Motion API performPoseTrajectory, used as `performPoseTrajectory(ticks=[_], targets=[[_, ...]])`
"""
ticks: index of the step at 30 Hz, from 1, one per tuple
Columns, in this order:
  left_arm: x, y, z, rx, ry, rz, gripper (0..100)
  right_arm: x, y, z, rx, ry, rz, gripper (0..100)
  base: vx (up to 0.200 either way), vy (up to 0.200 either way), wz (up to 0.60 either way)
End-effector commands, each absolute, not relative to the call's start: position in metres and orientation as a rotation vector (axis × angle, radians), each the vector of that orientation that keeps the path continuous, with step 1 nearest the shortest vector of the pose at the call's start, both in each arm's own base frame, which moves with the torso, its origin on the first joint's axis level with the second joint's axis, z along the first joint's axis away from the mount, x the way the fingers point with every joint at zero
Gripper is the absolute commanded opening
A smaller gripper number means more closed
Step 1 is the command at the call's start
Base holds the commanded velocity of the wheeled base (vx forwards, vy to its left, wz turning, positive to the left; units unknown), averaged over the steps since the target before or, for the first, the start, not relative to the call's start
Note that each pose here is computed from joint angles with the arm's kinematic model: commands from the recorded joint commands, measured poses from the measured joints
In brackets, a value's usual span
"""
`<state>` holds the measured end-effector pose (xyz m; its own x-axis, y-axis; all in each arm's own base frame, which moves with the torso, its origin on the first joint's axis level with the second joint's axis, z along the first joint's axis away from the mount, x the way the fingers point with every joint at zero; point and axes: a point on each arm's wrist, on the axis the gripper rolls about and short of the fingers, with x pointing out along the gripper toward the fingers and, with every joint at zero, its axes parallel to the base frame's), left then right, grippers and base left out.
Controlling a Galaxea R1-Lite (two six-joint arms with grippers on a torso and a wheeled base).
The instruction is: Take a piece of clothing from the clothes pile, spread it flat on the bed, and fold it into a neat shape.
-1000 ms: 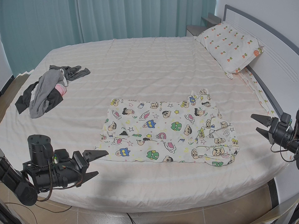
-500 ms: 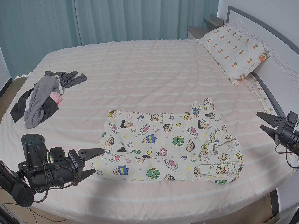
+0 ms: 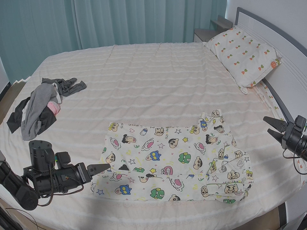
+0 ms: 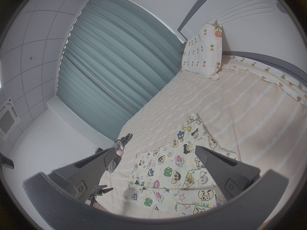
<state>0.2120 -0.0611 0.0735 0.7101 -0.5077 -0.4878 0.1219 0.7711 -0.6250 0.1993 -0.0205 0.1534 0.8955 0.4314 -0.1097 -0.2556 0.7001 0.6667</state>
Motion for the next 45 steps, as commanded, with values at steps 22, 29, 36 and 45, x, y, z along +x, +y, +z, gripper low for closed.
performPoseTrajectory(ticks=[22,29,36,45], targets=[[0.301,-0.052,0.007,-0.197,0.869,-0.534,100,0.196,-0.016,0.146,0.675,0.295,0.403,100,0.0,0.0,0.0],[0.301,-0.048,0.005,-0.158,0.863,-0.543,100,0.197,-0.015,0.145,0.677,0.305,0.408,100,0.0,0.0,0.0],[0.303,-0.046,0.002,-0.144,0.859,-0.55,100,0.196,-0.014,0.143,0.679,0.313,0.41,100,0.0,0.0,0.0],[0.309,-0.047,-0.004,-0.162,0.869,-0.547,100,0.196,-0.014,0.142,0.659,0.313,0.412,100,0.0,0.0,0.0]])
